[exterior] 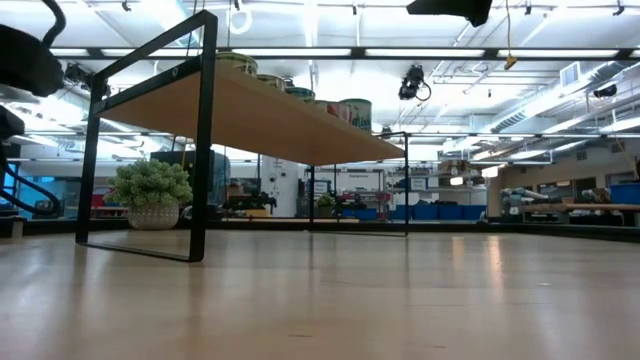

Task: Pick and place cans onto a shelf
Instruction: Put the canned green peas on the shelf

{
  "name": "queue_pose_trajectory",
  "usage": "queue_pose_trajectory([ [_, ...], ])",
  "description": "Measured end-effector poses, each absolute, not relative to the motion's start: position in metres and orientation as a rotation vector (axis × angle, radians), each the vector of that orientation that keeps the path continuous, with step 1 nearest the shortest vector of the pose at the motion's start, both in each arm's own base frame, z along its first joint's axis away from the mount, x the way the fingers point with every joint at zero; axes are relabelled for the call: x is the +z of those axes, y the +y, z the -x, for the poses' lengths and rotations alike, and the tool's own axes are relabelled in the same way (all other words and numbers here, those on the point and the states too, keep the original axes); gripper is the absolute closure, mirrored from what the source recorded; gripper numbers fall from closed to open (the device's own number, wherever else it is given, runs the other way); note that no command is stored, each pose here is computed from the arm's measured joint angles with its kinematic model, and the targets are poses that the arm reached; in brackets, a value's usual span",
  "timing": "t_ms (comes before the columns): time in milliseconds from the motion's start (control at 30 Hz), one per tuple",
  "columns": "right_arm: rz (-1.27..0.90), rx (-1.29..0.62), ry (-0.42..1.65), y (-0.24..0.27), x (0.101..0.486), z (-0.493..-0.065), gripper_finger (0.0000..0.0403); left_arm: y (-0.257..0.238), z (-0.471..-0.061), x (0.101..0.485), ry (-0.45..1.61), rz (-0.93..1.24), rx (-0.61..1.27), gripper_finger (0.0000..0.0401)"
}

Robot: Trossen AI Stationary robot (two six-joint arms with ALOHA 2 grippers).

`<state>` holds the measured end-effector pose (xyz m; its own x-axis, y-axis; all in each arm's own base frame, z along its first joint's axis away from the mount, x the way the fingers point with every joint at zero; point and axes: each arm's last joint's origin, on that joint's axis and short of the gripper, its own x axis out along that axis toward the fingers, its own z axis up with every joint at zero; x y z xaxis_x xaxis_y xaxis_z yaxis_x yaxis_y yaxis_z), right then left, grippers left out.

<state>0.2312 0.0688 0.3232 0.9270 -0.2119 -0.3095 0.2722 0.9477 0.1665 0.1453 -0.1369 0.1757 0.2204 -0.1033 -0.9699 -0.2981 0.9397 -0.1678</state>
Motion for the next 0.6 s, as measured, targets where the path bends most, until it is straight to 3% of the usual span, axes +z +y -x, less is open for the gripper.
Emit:
queue_pose_trajectory([
  [467, -0.204, -0.262, 0.290, 0.0684, 0.3234, -0.2312, 0.0056, -0.1385, -0.1507, 0.1758, 1.243, 0.321, 0.160, 0.0067],
  [600, -0.204, -0.262, 0.290, 0.0684, 0.3233, -0.2313, 0.0056, -0.1384, -0.1514, 0.1759, 1.237, 0.320, 0.159, 0.0084],
])
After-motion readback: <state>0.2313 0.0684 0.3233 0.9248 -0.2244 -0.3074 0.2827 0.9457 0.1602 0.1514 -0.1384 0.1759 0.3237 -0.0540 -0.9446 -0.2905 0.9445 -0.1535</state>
